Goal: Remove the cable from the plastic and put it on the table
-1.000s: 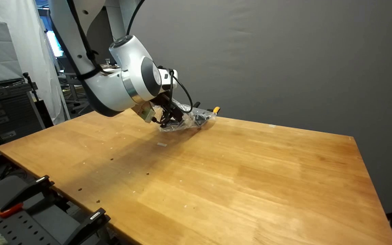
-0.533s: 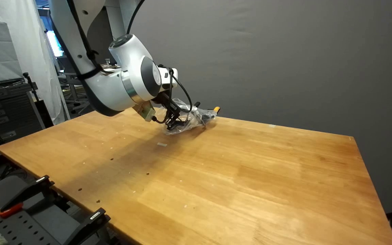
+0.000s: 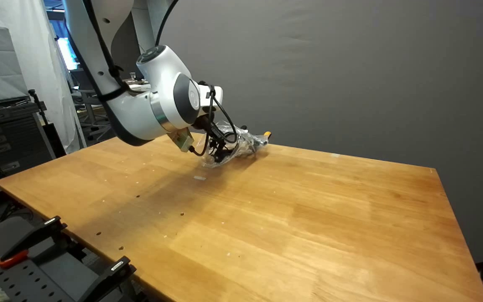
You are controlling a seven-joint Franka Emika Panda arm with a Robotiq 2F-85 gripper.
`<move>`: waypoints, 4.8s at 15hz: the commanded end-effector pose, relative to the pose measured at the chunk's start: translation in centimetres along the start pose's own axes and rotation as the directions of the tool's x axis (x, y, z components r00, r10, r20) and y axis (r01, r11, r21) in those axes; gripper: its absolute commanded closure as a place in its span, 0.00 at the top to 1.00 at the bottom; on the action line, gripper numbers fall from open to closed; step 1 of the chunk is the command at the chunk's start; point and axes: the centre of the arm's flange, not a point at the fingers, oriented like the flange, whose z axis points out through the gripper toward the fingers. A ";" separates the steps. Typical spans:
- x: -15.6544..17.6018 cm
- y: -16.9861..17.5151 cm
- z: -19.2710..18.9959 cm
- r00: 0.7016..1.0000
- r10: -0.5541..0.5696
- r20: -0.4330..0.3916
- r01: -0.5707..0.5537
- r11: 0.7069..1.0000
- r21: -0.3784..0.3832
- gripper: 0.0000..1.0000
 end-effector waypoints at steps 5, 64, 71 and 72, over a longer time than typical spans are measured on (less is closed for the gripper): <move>-1.8 -2.0 -3.0 0.998 -0.062 -0.011 0.061 0.996 -0.060 0.02; -11.7 -2.3 -21.0 0.973 -0.229 0.020 0.217 0.881 -0.420 0.02; -11.2 6.4 -19.3 0.991 -0.129 0.042 0.131 0.838 -0.530 0.02; -11.1 7.4 -19.2 0.992 -0.116 0.041 0.120 0.831 -0.543 0.02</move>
